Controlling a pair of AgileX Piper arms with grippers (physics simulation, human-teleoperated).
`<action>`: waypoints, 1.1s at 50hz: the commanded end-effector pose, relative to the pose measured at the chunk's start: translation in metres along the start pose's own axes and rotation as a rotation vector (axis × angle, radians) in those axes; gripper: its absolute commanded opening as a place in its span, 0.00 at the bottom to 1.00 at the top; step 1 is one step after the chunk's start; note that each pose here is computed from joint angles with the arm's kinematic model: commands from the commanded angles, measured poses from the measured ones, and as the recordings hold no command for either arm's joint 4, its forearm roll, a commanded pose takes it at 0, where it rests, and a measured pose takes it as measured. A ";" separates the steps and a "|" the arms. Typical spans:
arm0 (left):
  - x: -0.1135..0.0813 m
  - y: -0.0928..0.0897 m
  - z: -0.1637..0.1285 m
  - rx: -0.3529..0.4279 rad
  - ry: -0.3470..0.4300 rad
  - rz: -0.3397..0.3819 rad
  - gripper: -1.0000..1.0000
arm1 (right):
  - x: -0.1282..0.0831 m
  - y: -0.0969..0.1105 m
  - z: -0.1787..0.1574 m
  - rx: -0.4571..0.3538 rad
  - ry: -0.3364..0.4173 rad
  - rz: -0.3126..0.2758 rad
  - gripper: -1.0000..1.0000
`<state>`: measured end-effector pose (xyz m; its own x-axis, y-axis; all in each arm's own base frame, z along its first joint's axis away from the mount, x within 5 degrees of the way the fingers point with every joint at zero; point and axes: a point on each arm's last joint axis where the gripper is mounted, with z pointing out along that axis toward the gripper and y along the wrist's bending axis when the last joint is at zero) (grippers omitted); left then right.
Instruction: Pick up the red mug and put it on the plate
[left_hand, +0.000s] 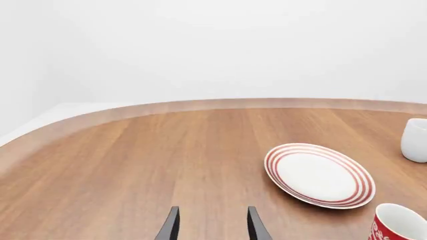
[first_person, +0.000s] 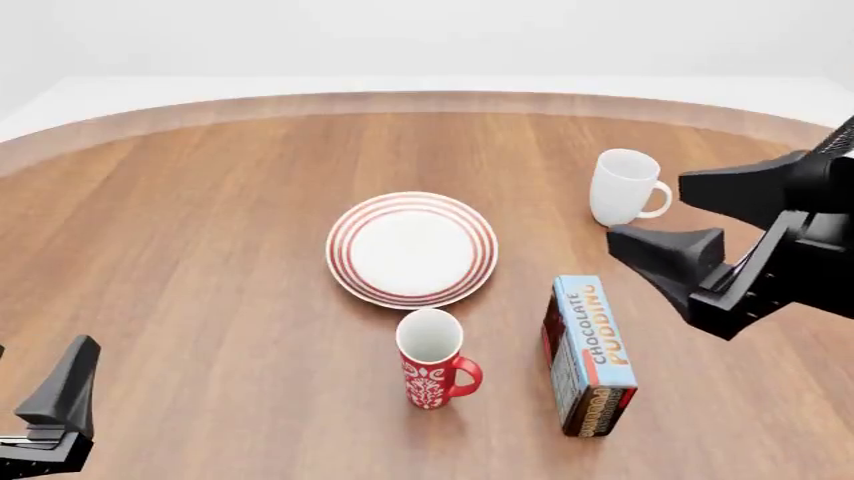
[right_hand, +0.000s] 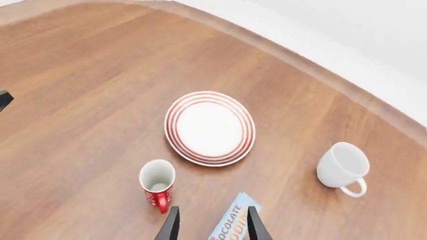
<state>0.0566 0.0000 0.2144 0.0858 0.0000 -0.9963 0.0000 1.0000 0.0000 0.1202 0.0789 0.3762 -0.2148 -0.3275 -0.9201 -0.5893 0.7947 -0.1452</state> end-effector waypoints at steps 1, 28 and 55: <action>0.000 0.000 0.000 0.000 0.000 0.000 1.00 | -0.005 0.005 0.020 -0.047 0.099 0.010 1.00; 0.000 0.000 0.000 0.000 0.000 0.000 1.00 | 0.006 0.036 0.064 -0.180 0.213 -0.036 1.00; 0.000 0.000 0.000 0.000 0.000 0.000 1.00 | 0.025 0.053 0.091 -0.225 0.278 -0.024 1.00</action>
<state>0.0566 0.0000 0.2144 0.0858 0.0000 -0.9963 0.0000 1.0000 0.0000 0.1526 0.1539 0.3213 -0.3724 -0.4863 -0.7905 -0.7413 0.6683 -0.0619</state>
